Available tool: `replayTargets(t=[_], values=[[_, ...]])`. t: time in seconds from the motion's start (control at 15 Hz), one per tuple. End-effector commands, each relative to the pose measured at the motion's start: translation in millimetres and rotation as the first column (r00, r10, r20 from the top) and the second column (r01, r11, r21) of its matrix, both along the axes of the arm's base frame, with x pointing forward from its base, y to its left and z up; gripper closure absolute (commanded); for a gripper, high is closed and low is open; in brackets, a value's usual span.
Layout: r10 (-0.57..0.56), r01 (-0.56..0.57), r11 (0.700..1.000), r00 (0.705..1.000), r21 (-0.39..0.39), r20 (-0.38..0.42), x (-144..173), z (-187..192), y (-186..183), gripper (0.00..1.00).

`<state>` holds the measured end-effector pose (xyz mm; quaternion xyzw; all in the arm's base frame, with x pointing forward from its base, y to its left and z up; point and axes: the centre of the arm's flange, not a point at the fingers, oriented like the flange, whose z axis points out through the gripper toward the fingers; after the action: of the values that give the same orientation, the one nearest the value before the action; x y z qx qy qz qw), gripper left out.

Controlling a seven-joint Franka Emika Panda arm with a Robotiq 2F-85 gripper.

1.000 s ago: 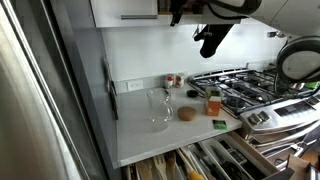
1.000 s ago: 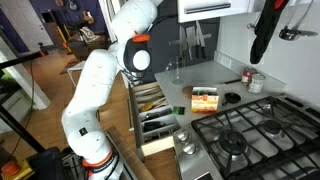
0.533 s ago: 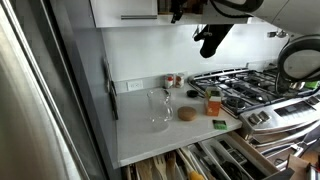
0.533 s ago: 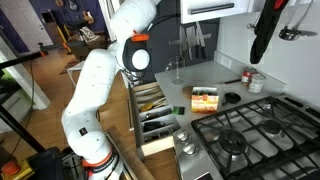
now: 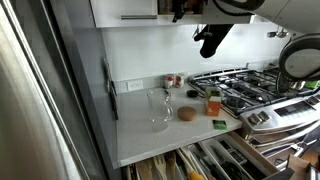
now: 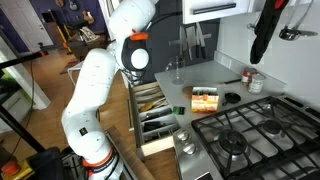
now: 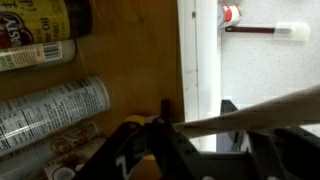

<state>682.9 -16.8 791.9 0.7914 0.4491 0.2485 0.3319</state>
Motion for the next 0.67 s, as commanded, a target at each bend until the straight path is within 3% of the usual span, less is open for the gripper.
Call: replayTargets(t=[0.0, 0.2, 0.6], values=[[-0.007, 0.006, 1.000, 1.000, -0.007, -0.031, 32.9, 27.8, 0.6, 0.72], [-0.015, 0.015, 1.000, 1.000, -0.026, -0.006, 32.9, 32.6, 1.4, 0.90], [-0.042, 0.044, 0.998, 0.999, -0.045, 0.030, 31.6, 36.6, 1.9, 0.96]])
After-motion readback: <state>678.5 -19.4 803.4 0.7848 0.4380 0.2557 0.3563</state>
